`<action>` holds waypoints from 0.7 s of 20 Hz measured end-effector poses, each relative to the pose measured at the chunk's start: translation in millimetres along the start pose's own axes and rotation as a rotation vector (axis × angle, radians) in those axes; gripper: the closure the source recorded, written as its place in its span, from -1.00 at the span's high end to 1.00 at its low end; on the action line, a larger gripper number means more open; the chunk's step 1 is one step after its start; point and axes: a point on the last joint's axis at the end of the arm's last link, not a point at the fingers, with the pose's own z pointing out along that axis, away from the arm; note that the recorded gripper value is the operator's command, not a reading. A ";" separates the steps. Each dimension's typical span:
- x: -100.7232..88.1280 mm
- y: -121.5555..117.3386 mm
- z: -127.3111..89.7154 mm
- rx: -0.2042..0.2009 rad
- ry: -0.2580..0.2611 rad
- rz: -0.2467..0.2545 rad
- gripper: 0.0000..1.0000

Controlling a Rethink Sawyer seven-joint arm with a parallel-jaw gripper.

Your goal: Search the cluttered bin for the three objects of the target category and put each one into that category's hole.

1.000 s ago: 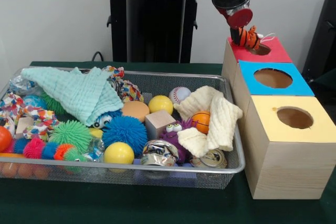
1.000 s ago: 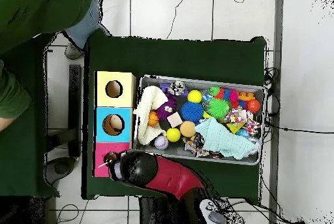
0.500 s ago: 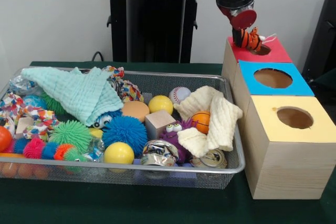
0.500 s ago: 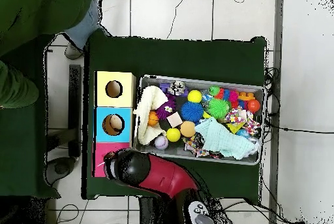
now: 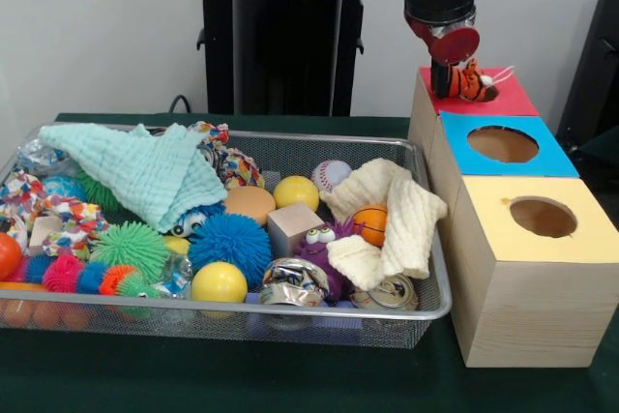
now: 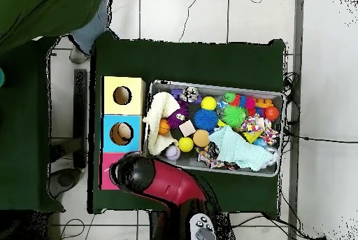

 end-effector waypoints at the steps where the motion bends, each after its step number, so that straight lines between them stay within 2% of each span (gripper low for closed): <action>1: -1.5 1.9 -0.7 -0.003 -0.002 0.005 -1.00; 14: -20.1 23.2 -18.0 -0.059 -0.056 0.054 -1.00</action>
